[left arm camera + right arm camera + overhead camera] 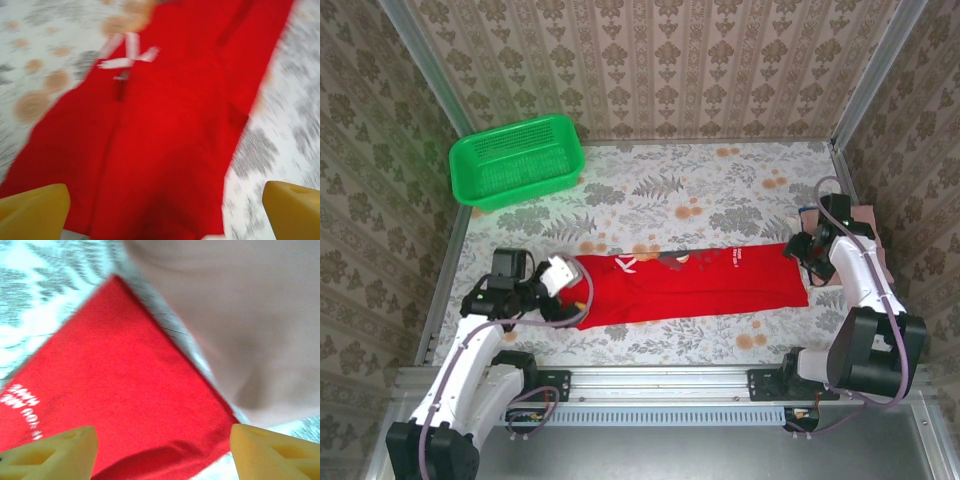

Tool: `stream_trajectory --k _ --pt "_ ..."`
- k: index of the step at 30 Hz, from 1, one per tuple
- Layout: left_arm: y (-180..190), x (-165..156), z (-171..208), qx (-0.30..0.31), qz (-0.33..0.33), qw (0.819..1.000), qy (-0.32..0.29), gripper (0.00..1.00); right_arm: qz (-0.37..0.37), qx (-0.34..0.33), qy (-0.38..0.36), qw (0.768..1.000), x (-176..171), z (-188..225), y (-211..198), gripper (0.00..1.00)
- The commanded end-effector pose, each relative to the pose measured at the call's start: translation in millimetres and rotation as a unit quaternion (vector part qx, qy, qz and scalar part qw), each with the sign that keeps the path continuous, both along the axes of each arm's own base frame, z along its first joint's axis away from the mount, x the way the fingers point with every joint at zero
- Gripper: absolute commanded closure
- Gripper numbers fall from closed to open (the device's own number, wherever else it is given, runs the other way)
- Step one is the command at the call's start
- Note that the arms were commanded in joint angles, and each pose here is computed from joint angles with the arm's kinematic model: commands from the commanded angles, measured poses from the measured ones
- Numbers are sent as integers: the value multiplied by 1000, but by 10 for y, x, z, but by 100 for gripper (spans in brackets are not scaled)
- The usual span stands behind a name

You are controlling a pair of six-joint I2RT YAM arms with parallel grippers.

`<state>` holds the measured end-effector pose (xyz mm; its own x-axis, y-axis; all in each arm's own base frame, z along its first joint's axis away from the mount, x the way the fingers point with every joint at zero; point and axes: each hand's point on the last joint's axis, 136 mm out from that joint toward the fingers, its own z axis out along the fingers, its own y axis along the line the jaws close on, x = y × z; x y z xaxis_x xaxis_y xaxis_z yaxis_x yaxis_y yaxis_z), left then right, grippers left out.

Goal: Fold and stack the t-shirts

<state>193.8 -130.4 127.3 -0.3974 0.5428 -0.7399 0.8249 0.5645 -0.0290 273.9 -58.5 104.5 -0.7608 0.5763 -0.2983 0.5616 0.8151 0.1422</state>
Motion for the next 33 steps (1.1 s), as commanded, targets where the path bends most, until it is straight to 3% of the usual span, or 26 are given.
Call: stream_trajectory --k 1,4,7,11,15,21,28,33 --pt "60 586 346 -107 200 974 13 0 83 7 -59 995 348 154 312 28" --pt "116 715 293 -143 319 935 57 0 146 5 -69 987 518 128 642 28" --pt "111 664 103 -147 388 902 119 0 193 9 -60 979 629 6 981 28" --pt "43 518 -227 -151 452 855 203 0 231 24 -42 972 716 -171 1360 29" --pt "-24 445 -560 -154 484 821 261 12 245 40 -9 969 749 -370 1595 34" --pt "-150 541 -863 -100 477 818 305 44 228 48 55 971 670 -662 1610 46" --pt "-139 899 -1150 -13 458 827 326 46 185 45 115 975 379 -890 1377 50" --pt "-249 1465 -1160 44 393 864 310 46 157 33 149 976 46 -947 1198 50"
